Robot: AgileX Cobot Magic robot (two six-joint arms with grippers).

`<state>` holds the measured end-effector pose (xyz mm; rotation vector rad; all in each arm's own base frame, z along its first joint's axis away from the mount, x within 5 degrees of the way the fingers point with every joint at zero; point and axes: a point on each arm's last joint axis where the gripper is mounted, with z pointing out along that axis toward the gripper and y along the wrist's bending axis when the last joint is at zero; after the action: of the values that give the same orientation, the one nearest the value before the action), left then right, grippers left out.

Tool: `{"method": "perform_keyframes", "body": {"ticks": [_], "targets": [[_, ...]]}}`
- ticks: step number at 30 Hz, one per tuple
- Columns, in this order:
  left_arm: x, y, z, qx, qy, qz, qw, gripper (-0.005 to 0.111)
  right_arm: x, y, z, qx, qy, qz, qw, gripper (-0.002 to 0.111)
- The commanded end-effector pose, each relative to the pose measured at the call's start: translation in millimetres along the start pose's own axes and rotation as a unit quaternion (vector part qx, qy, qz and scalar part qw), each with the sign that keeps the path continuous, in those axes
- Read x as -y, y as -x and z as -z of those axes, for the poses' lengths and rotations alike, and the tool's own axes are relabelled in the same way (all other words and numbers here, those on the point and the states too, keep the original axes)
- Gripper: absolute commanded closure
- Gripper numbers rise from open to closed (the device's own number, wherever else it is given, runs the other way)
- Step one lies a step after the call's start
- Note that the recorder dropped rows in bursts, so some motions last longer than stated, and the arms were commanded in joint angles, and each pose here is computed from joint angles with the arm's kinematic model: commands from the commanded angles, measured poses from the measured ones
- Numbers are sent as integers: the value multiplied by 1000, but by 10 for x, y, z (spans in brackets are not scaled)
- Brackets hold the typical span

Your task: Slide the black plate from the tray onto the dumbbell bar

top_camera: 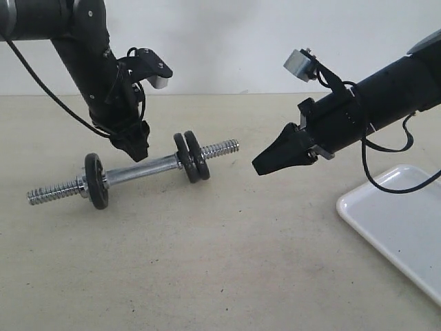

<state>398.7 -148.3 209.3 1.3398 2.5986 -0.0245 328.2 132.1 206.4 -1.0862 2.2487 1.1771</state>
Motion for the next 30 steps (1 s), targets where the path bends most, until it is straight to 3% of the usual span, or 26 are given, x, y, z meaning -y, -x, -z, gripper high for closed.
{"method": "perform_keyframes", "body": {"ticks": [1, 9, 14, 21, 24, 27, 28, 29, 30], "targets": [[171, -15, 35, -16, -48, -6, 999, 54, -41, 5, 22, 4, 12, 3, 1000, 109], [490, -51, -362, -40, -36, -56, 997, 54, -159, 9, -36, -10, 52, 10, 999, 109], [577, -128, -676, -66, 25, -90, 993, 54, -323, 60, -33, -22, 51, 42, 998, 109], [636, -173, -855, -66, 9, -55, 996, 57, -680, 213, 254, 5, 24, 102, 994, 109], [668, -145, -858, -51, -6, -13, 999, 59, -849, 259, 395, 15, 4, 125, 992, 109], [695, -120, -860, -37, -19, 21, 999, 69, -1004, 275, 544, 14, -33, 142, 989, 109], [711, -111, -860, -33, -27, 41, 998, 81, -1066, 273, 641, 9, -76, 142, 987, 109], [716, -108, -860, -32, -30, 51, 998, 87, -1071, 267, 680, 4, -100, 141, 985, 109], [729, -105, -859, -31, -36, 76, 996, 102, -1091, 250, 769, -5, -149, 131, 980, 109]]}}
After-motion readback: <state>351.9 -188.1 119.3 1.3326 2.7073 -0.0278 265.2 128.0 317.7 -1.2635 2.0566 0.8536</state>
